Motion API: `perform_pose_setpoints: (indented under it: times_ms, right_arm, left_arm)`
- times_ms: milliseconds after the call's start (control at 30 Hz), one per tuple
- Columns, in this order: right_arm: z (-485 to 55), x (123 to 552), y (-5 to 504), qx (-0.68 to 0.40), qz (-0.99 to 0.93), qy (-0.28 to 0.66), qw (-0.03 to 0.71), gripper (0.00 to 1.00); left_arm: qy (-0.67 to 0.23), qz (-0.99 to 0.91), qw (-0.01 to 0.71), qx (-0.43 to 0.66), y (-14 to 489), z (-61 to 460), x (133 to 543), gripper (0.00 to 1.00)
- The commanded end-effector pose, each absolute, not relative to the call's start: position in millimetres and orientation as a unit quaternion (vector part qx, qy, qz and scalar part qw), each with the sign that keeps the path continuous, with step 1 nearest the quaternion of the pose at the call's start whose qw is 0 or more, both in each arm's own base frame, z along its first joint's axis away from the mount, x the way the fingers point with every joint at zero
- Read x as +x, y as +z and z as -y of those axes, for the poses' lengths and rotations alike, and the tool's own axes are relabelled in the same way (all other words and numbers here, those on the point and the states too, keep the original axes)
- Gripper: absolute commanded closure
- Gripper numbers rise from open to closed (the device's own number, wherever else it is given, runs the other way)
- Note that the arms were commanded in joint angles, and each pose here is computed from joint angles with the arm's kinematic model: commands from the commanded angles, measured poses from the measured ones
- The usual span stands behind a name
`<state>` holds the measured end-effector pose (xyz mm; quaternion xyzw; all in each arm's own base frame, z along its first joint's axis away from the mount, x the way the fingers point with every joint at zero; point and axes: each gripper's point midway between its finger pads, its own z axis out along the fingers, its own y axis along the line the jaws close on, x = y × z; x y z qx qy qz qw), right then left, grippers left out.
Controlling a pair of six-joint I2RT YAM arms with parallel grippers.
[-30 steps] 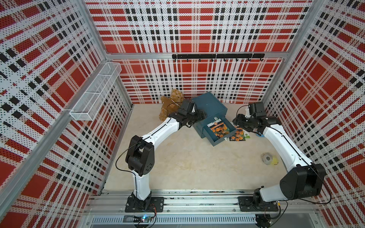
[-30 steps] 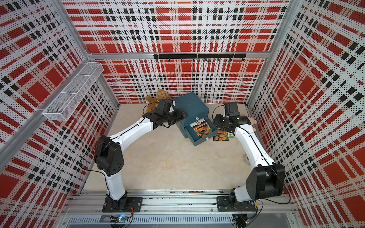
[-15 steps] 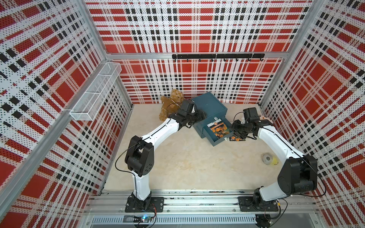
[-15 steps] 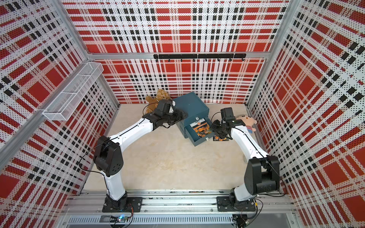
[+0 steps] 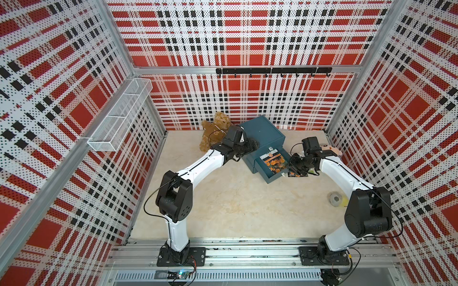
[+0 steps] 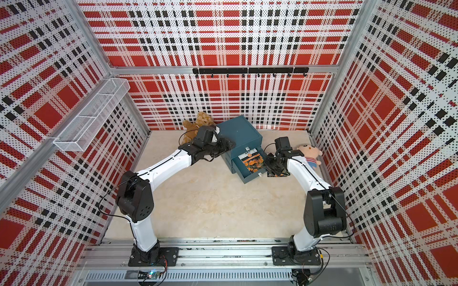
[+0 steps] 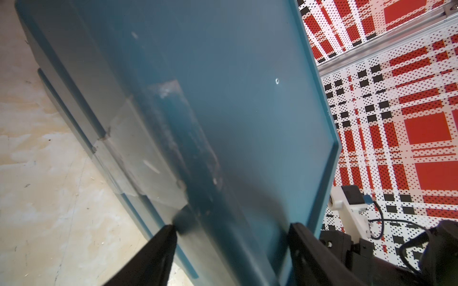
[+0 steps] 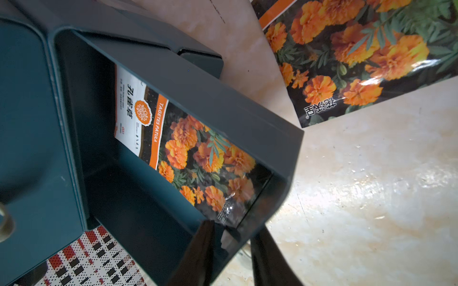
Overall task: Take the seed bags out of the drawer
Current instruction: Adjust the drawer in the storage box.
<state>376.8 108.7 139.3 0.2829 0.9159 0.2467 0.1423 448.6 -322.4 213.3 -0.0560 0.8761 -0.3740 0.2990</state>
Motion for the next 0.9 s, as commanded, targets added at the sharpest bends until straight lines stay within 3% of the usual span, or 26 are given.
perform_pose_setpoints:
  times_ms: [0, 467, 867]
  right_arm:
    - [-114.0, 374.6, 141.3, 0.266, -0.922, 0.252, 0.128, 0.76]
    - [-118.4, 370.7, 151.4, 0.239, -0.928, 0.265, 0.107, 0.95]
    - [-127.0, 360.3, 159.0, 0.207, -0.939, 0.271, 0.054, 1.00]
  left_arm:
    - [-0.318, -0.916, 0.237, -0.066, 156.0, 307.5, 428.7, 0.24]
    - [-0.318, -0.916, 0.236, -0.063, 152.6, 306.0, 426.9, 0.24]
    - [-0.316, -0.917, 0.237, -0.062, 150.8, 304.3, 426.2, 0.24]
